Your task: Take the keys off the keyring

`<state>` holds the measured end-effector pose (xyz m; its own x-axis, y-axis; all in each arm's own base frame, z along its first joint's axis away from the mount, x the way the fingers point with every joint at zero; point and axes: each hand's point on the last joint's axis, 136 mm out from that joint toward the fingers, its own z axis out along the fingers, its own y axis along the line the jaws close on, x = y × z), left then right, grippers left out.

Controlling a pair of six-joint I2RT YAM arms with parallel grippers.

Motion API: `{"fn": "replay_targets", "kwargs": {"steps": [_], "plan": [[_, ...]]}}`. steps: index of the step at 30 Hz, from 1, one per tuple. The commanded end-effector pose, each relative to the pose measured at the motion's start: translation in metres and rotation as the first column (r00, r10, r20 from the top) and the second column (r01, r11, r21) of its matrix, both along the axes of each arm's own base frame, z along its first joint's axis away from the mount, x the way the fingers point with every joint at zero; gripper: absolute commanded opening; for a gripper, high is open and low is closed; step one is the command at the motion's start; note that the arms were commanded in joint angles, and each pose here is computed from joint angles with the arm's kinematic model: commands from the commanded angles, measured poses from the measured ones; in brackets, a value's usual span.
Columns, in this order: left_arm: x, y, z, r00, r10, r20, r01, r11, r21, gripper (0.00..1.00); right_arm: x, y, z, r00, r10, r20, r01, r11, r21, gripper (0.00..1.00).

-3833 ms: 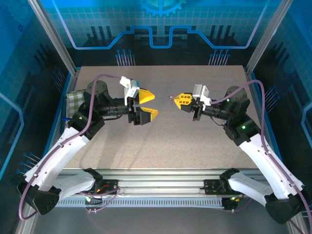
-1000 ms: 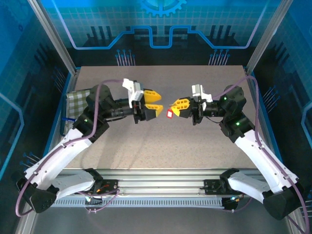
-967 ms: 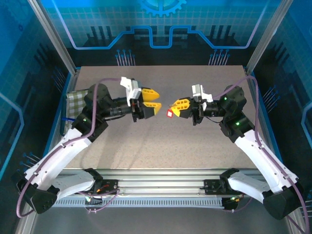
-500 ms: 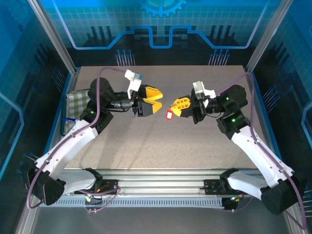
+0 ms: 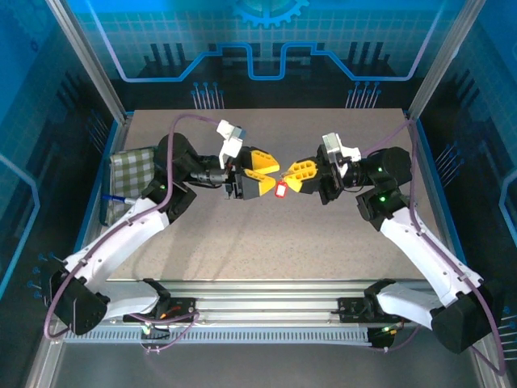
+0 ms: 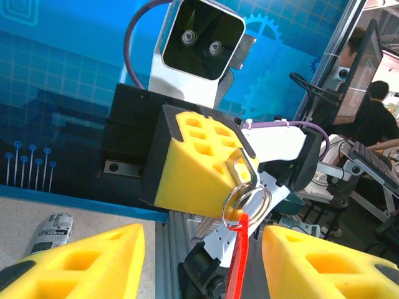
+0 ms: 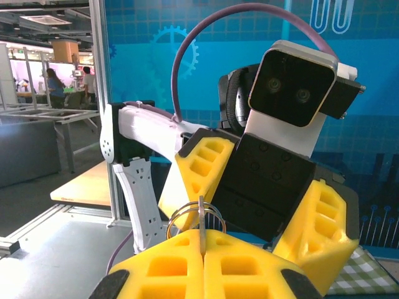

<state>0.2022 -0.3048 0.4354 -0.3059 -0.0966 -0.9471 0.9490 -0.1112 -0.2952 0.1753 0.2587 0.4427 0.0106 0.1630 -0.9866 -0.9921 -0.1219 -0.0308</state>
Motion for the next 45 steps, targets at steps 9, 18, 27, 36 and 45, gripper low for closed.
{"fn": "replay_targets", "kwargs": {"steps": [9, 18, 27, 36, 45], "plan": [[0.002, -0.01, 0.005, 0.999, -0.047, -0.001, 0.047, 0.997, -0.057, 0.49, 0.005, -0.003, 0.008, 0.999, -0.025, 0.024, 0.024, 0.999, 0.045, 0.0], [0.002, -0.01, 0.007, 0.999, -0.05, -0.01, 0.049, 0.996, -0.072, 0.54, 0.004, -0.002, 0.005, 1.0, -0.022, 0.021, 0.021, 0.999, 0.037, 0.0], [0.004, 0.005, 0.008, 0.999, 0.037, 0.012, -0.036, 0.997, -0.072, 0.49, 0.004, -0.004, 0.004, 0.999, -0.029, 0.021, 0.028, 0.999, 0.037, 0.0], [0.001, 0.001, 0.016, 0.997, -0.07, -0.028, 0.066, 0.989, -0.129, 0.63, 0.004, -0.002, 0.016, 0.999, 0.037, 0.004, -0.037, 0.994, 0.098, 0.0], [-0.001, -0.001, 0.019, 0.991, -0.127, -0.048, 0.119, 0.982, -0.144, 0.55, 0.008, -0.001, 0.016, 1.0, 0.022, 0.007, -0.023, 0.994, 0.107, 0.0]]}}
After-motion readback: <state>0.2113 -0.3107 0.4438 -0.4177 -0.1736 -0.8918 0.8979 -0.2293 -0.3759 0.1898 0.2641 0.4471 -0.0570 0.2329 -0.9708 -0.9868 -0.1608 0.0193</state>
